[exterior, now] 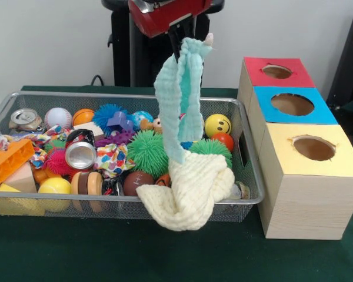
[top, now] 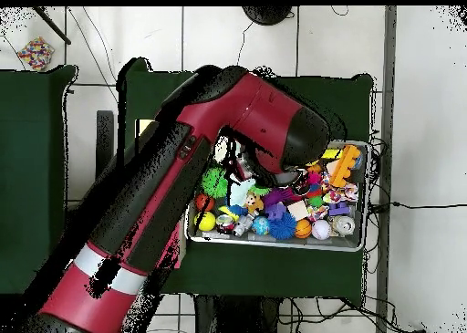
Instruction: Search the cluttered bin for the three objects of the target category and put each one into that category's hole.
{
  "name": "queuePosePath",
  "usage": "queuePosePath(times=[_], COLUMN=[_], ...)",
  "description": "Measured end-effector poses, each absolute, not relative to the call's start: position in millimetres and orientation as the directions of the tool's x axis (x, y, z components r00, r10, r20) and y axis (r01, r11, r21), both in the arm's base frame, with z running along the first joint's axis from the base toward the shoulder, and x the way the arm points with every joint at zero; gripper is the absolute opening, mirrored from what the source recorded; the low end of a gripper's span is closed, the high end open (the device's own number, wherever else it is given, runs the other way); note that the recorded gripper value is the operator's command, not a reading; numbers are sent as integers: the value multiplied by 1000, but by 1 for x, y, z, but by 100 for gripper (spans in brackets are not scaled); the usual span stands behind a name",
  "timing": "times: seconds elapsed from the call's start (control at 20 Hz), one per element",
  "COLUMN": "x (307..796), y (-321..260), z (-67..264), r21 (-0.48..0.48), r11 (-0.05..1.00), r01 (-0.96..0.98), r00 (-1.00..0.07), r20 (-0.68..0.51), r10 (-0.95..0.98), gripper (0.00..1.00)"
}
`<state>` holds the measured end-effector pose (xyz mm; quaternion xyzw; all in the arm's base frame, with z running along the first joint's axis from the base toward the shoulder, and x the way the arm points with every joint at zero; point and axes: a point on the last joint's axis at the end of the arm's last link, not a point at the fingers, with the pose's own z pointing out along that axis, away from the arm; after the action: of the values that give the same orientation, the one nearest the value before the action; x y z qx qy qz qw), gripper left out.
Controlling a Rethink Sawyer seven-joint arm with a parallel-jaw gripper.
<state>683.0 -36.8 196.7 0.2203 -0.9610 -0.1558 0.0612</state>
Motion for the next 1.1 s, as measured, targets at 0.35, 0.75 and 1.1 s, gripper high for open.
queuePosePath(times=[0.35, 0.75, 1.1], x=[681, 686, 687], y=[-30, -25, -22], z=[195, 193, 192], r21=[325, 294, 285], r11=[855, 859, 859], r01=[-405, -419, -425], r00=[-897, -896, -895], r20=[42, 18, 11], r10=[-441, -444, -446], gripper=[0, 0, 0])
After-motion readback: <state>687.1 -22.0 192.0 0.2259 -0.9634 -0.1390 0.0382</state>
